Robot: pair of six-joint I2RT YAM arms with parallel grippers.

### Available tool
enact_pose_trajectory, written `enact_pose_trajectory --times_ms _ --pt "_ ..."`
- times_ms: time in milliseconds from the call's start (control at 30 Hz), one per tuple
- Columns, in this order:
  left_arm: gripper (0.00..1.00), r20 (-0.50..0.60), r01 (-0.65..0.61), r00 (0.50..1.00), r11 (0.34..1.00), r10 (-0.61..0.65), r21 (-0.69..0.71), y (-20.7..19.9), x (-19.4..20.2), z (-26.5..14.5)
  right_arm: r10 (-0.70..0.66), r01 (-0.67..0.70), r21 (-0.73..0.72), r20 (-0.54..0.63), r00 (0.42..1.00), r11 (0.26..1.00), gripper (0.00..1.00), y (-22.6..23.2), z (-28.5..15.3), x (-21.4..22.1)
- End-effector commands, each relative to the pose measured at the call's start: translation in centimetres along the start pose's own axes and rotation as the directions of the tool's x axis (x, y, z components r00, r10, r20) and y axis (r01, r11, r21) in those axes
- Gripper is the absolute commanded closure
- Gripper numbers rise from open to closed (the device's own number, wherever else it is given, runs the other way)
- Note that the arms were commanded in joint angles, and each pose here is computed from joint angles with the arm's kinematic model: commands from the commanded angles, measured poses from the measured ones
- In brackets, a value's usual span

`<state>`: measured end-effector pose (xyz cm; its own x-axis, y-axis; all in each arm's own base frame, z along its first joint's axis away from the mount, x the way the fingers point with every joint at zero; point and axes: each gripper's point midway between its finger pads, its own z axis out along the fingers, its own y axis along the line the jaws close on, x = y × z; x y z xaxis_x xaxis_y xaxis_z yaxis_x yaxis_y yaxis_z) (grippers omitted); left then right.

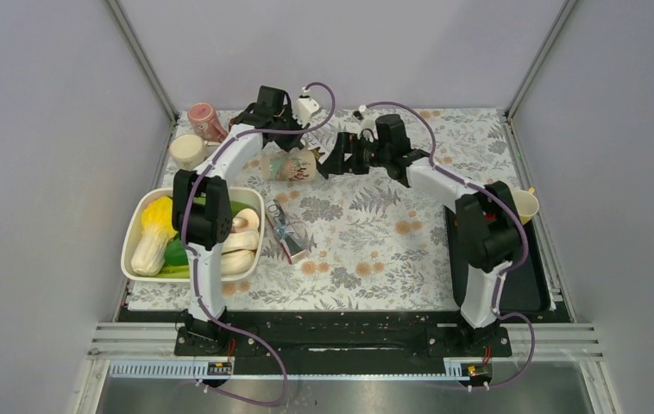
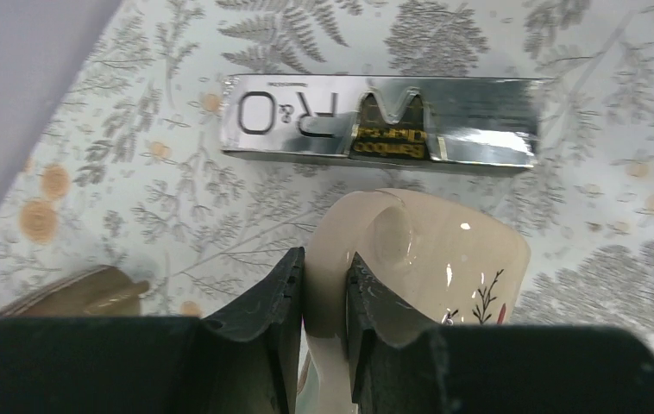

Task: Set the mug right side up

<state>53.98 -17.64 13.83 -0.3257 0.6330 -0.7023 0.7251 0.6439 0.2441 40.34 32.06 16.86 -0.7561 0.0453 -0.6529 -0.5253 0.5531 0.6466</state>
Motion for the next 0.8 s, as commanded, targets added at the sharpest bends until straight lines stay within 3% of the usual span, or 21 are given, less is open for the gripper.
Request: enact_pose_trajectory --times_ms 0,233,367,467,600,633,667,700,767 --pt "1.0 0.191 0.041 0.98 0.998 -0.048 0.038 -0.4 -7.0 -6.4 0.02 -0.004 -0.181 0.088 0.996 0.984 0.01 3.5 3.1 -3.9" --pt "1.0 0.236 0.075 0.966 0.987 -0.109 0.145 -2.5 -9.0 -8.5 0.109 -0.097 -0.224 0.041 0.993 0.97 0.01 2.0 6.8 -2.6" --pt "1.0 0.251 0.08 0.96 0.981 -0.124 0.179 -3.2 -9.7 -9.1 0.128 -0.113 -0.339 0.021 0.992 0.934 0.04 3.8 6.9 -2.2" --pt "1.0 0.263 0.101 0.951 0.97 -0.16 0.222 -4.0 -10.5 -9.3 0.127 -0.102 -0.526 0.011 0.992 0.844 0.36 7.7 5.6 -3.0" --pt "1.0 0.281 0.11 0.942 0.959 -0.185 0.263 -4.5 -11.4 -9.9 0.159 -0.119 -0.617 0.009 0.987 0.778 0.94 10.0 3.6 -3.4" --pt "1.0 0.285 0.094 0.943 0.959 -0.172 0.267 -4.6 -11.5 -10.1 0.153 -0.109 -0.612 0.02 0.988 0.783 1.0 10.1 3.1 -3.3" --pt "1.0 0.283 0.078 0.946 0.961 -0.156 0.266 -4.7 -11.3 -10.2 0.146 -0.099 -0.592 0.032 0.989 0.8 1.0 10.0 2.8 -3.1" --pt "0.9 0.273 0.07 0.951 0.964 -0.142 0.257 -4.6 -11.0 -10.2 0.136 -0.088 -0.557 0.045 0.99 0.826 1.0 9.7 2.4 -2.8" --pt "0.24 0.24 0.082 0.962 0.974 -0.132 0.21 -3.9 -10.2 -10.4 0.078 -0.034 -0.409 0.091 0.993 0.912 1.0 8.4 1.5 -2.6"
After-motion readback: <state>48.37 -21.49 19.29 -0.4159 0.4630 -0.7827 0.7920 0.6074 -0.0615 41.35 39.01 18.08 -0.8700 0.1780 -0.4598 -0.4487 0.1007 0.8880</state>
